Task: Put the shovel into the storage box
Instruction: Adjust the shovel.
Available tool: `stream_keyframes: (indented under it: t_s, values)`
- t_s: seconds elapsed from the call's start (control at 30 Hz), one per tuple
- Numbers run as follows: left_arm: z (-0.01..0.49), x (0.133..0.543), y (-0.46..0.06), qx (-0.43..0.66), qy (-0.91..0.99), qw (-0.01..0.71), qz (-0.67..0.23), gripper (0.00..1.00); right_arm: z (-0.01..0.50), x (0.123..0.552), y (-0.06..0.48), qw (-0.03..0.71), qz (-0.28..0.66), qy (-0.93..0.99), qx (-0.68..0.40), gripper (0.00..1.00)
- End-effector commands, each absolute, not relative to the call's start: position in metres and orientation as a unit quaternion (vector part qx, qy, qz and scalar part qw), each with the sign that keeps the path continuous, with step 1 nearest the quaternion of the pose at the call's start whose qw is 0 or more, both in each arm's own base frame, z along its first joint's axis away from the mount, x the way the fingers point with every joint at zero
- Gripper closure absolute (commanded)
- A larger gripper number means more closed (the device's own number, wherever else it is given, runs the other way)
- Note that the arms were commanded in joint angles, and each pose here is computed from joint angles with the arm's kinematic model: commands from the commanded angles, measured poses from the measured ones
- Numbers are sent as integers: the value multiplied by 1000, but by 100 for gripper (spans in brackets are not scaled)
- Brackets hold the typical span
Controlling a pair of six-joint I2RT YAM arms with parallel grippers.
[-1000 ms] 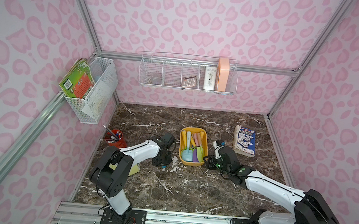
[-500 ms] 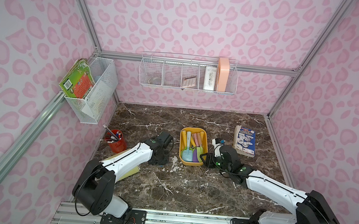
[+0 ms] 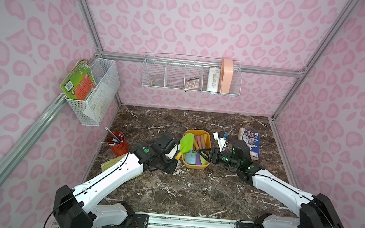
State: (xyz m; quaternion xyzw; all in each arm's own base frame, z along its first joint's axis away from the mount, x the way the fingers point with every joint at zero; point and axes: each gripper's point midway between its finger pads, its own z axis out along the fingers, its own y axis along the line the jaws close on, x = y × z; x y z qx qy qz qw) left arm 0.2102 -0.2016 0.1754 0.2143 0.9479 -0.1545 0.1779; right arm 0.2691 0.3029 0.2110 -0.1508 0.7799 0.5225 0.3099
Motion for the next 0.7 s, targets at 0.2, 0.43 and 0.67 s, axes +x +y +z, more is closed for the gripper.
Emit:
stream_keyframes:
  t_s: [0.2, 0.43, 0.67]
  values:
    - [181, 187, -228, 321, 916, 166, -175, 100, 232, 257, 308, 282, 578, 745, -176, 44]
    - [183, 181, -238, 361, 903, 175, -156, 100, 218, 264, 299, 266, 573, 761, -148, 59]
    - [185, 194, -231, 342, 910, 197, -126, 95, 210, 268, 286, 270, 570, 767, -121, 94]
